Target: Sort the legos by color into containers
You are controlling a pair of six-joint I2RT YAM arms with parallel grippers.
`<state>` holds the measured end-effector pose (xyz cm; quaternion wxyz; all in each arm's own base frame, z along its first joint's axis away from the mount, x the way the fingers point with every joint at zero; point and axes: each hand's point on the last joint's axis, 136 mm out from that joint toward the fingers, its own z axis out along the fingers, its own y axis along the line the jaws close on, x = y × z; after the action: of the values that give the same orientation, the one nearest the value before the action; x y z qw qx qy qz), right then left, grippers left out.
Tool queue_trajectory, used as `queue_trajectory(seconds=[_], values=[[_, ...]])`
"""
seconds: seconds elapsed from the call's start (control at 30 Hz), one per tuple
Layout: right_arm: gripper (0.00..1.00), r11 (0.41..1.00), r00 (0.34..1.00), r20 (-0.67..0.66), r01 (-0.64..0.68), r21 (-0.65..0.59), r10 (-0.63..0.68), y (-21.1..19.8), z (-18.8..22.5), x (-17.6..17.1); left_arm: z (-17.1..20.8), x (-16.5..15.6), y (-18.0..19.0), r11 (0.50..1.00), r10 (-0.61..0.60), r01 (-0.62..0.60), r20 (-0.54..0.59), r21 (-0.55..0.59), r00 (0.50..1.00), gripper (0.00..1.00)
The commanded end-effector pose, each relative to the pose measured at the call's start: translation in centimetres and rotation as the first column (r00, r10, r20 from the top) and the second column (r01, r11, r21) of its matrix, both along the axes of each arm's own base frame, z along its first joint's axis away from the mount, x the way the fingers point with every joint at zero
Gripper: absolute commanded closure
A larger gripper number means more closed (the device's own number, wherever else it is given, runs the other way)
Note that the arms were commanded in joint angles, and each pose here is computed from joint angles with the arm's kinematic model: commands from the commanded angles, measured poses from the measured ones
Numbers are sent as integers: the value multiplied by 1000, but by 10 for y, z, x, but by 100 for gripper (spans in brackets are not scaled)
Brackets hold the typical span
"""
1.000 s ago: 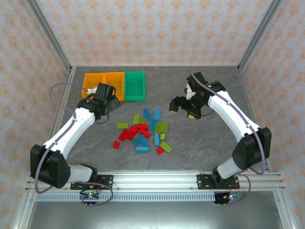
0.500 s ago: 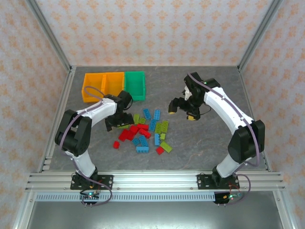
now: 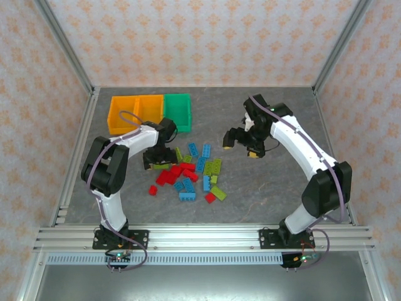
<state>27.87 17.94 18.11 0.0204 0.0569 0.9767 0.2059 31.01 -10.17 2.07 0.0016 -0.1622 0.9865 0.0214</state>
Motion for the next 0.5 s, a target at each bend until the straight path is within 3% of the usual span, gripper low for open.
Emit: queue_trajectory(seconds=[0.0, 0.23, 0.47], values=[[5, 999, 1000, 4, 21, -30, -20, -8, 9, -7, -7, -9, 8, 1000, -24, 25, -48, 17, 999, 20], [5, 999, 998, 21, 54, -6, -53, -6, 18, -4, -7, -8, 17, 1000, 16, -15, -34, 12, 999, 36], [5, 995, 994, 67, 83, 47, -86, 0, 32, 2, 32, 10, 26, 985, 144, -136, 65, -107, 987, 38]])
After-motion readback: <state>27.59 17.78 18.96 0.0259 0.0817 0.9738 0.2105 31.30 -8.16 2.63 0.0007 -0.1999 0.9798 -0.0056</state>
